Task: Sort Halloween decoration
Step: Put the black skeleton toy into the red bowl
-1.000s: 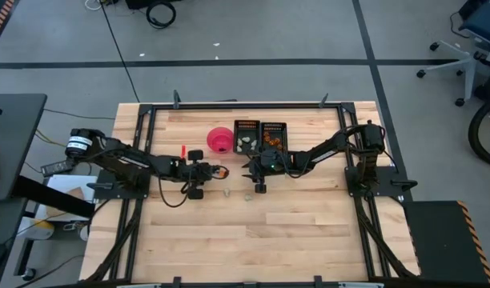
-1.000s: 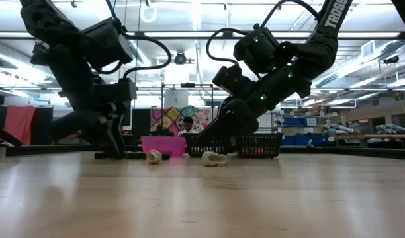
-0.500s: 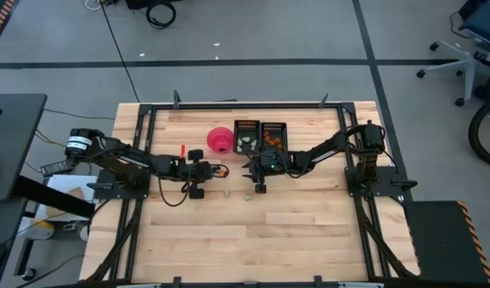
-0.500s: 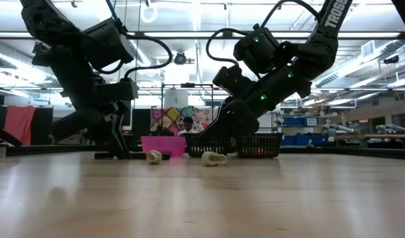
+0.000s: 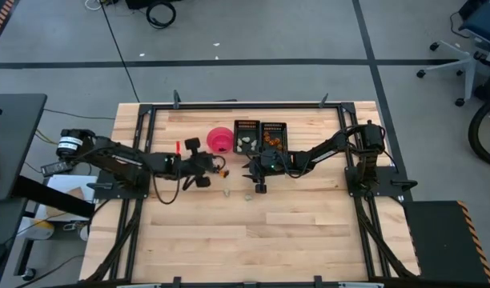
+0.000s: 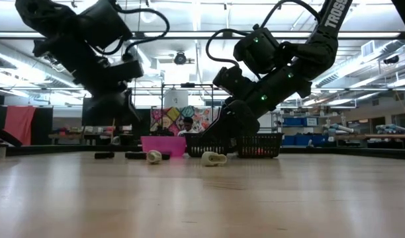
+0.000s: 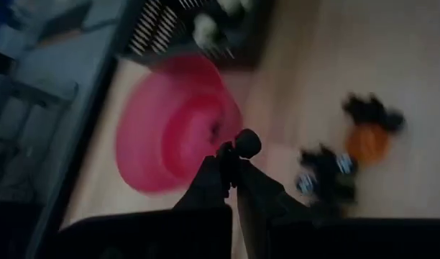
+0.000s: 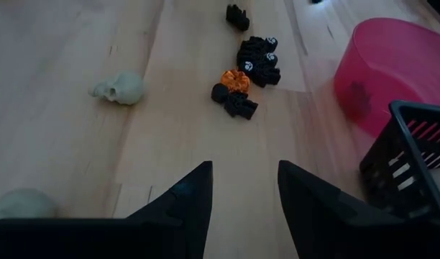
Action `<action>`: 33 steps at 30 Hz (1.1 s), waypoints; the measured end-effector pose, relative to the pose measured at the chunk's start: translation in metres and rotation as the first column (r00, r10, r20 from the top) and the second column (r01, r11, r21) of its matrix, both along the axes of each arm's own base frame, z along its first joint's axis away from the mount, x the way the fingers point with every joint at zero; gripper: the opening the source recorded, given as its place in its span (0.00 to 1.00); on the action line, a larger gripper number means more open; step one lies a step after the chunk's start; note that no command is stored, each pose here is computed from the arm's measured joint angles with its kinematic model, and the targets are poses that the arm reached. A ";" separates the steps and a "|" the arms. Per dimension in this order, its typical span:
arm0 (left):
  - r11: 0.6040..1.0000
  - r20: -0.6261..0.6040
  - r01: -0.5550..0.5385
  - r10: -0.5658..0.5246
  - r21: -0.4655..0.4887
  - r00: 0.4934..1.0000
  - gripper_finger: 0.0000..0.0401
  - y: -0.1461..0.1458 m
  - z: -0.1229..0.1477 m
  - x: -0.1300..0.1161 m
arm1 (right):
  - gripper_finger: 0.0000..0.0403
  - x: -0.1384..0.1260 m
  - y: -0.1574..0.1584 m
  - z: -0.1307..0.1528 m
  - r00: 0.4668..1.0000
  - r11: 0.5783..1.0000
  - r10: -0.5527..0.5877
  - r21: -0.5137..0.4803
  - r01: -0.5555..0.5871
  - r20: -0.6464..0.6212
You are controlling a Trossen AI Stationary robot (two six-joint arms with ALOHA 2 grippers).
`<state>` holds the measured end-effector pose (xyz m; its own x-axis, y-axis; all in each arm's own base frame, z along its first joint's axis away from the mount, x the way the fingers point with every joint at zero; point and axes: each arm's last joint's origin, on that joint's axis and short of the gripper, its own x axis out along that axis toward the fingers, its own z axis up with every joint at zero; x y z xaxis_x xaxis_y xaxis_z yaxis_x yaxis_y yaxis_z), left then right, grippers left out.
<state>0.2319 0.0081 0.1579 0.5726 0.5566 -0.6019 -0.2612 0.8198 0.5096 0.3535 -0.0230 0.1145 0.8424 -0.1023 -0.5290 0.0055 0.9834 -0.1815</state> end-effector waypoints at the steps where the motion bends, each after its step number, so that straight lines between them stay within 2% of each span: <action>1: 1.000 0.024 -0.006 0.006 0.008 1.000 0.01 0.003 0.002 0.002 | 0.40 0.000 0.000 0.000 1.000 1.000 0.000 -0.001 0.000 0.000; 6: 0.995 0.129 -0.096 0.093 0.016 0.987 0.03 0.024 0.007 0.009 | 0.40 0.000 0.000 0.000 1.000 1.000 0.002 -0.002 -0.002 -0.001; 12: 0.980 0.155 -0.201 0.200 -0.009 0.967 0.04 0.054 0.002 0.010 | 0.40 0.000 0.000 0.000 1.000 1.000 0.002 -0.002 -0.002 -0.003; 17: 0.976 0.211 -0.153 0.184 -0.155 0.960 0.04 0.070 -0.008 0.015 | 0.40 0.000 0.000 0.000 1.000 1.000 0.004 -0.005 -0.004 -0.003; 20: 0.965 0.218 -0.167 0.211 -0.201 0.953 0.04 0.075 -0.013 0.016 | 0.40 0.000 0.000 0.000 1.000 1.000 0.003 -0.005 -0.003 -0.003; 28: 0.956 0.223 -0.143 0.202 -0.256 0.954 0.06 0.075 -0.015 0.017 | 0.40 0.000 0.000 0.000 1.000 1.000 0.004 -0.005 -0.004 -0.002; 33: 0.955 0.223 -0.144 0.205 -0.259 0.953 0.13 0.075 -0.015 0.016 | 0.40 0.000 0.000 0.000 1.000 1.000 0.004 -0.005 -0.004 -0.002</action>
